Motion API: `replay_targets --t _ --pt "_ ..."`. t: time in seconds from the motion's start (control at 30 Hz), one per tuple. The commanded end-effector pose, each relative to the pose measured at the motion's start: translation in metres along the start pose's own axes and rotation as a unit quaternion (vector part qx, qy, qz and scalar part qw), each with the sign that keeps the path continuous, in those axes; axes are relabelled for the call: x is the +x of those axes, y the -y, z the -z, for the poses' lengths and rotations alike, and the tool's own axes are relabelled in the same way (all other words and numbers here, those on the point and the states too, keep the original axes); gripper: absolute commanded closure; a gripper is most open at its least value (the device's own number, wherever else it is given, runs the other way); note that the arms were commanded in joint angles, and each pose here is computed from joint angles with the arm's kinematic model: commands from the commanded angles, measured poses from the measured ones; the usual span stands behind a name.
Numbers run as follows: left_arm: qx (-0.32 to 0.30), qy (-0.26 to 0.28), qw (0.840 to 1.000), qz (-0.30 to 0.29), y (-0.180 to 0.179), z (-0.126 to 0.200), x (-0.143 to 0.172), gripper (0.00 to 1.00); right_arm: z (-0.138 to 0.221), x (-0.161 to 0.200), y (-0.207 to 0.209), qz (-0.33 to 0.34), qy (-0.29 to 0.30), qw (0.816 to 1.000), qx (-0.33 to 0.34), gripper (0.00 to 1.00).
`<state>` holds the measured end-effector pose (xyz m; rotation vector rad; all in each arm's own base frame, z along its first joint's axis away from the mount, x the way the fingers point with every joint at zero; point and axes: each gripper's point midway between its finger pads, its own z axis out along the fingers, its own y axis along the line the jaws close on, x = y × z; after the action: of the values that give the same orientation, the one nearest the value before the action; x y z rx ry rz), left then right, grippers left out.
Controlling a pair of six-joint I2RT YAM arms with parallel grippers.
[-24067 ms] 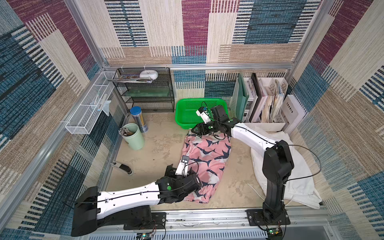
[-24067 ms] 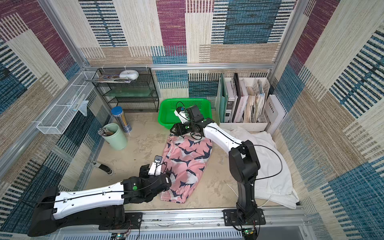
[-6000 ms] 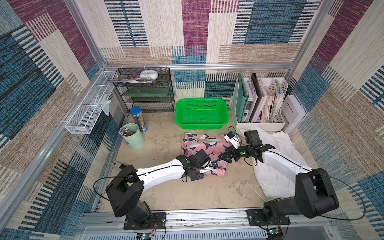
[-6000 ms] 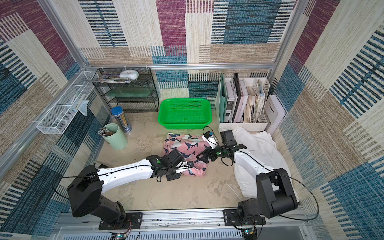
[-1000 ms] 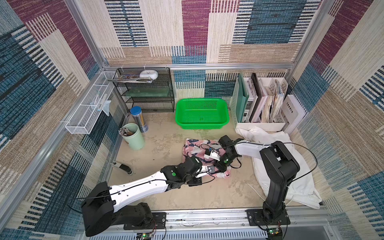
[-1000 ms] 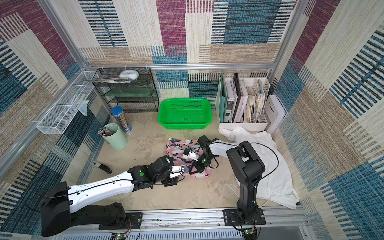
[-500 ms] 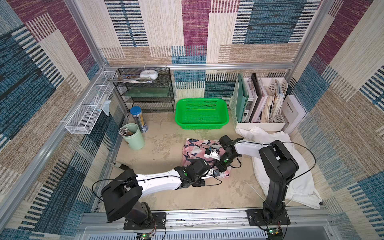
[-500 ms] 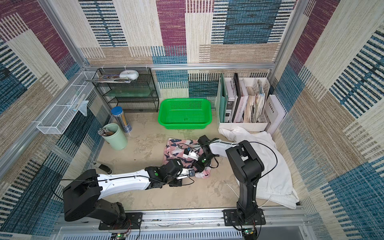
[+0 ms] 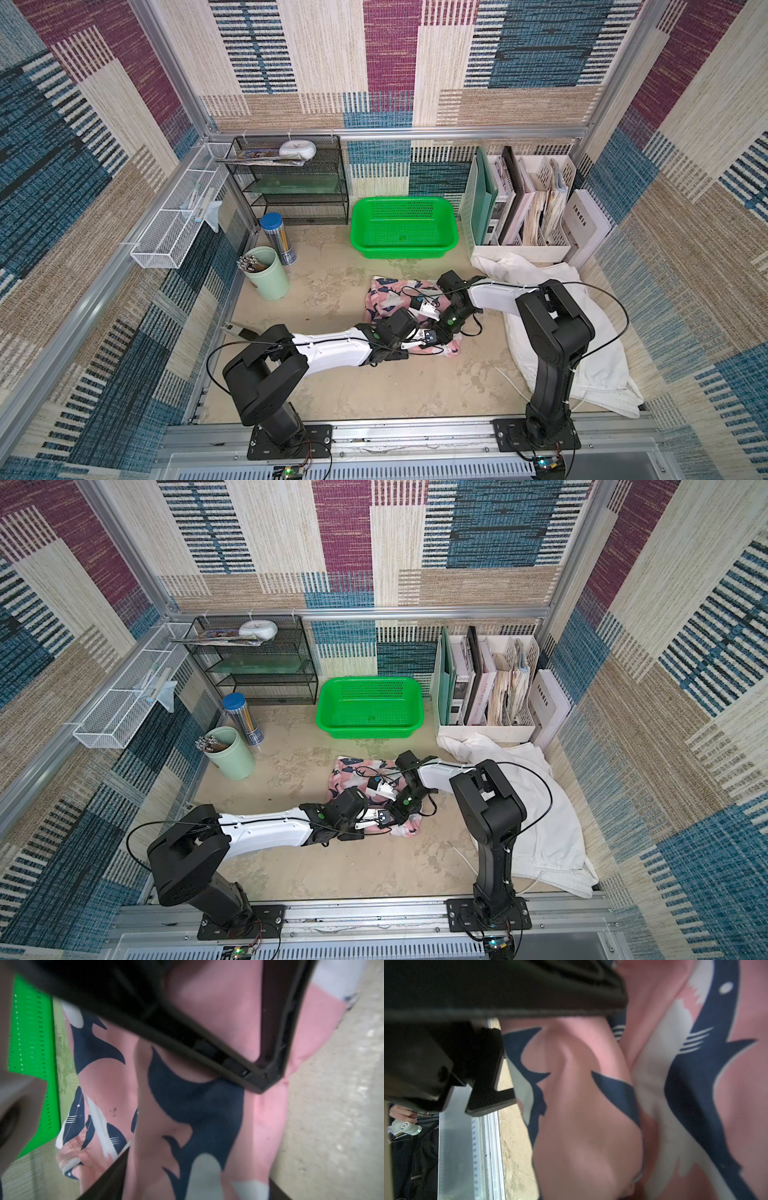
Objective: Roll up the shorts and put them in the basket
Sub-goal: Roll the shorts at the center of the board.
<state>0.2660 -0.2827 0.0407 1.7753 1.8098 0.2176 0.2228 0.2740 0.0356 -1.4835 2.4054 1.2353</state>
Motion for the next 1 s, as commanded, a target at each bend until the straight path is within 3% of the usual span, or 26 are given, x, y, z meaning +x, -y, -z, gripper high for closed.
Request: replay_targets --t 0.0,0.03,0.2,0.3,0.33,0.37,0.7,0.97 --pt "0.026 -0.003 1.000 0.011 0.010 -0.005 0.001 0.45 0.001 0.001 0.007 -0.004 -0.005 1.000 0.024 1.00" --pt "0.030 -0.006 0.999 0.011 0.012 -0.006 0.002 0.51 0.002 0.001 0.011 -0.007 -0.006 0.999 0.034 0.99" --pt "0.049 -0.011 0.999 0.011 0.017 -0.005 0.003 0.68 0.010 -0.001 0.026 -0.021 -0.001 0.996 0.085 0.74" --pt "0.053 -0.016 0.998 0.011 0.018 -0.002 0.004 0.72 0.018 -0.009 0.031 -0.020 0.018 0.994 0.106 0.43" --pt "0.055 -0.018 0.998 0.012 0.018 -0.002 0.005 0.73 0.022 -0.010 0.034 -0.021 0.024 0.993 0.117 0.08" --pt "0.058 -0.020 0.998 0.013 0.019 -0.001 0.006 0.74 0.025 -0.013 0.035 -0.020 0.030 0.992 0.122 0.01" --pt "0.082 -0.025 0.996 0.024 0.022 0.008 0.005 0.80 0.084 -0.039 0.044 -0.014 0.125 0.969 0.211 0.01" --pt "0.126 -0.009 0.990 0.055 0.025 0.029 -0.003 0.82 0.159 -0.044 0.052 -0.032 0.222 0.914 0.339 0.01"
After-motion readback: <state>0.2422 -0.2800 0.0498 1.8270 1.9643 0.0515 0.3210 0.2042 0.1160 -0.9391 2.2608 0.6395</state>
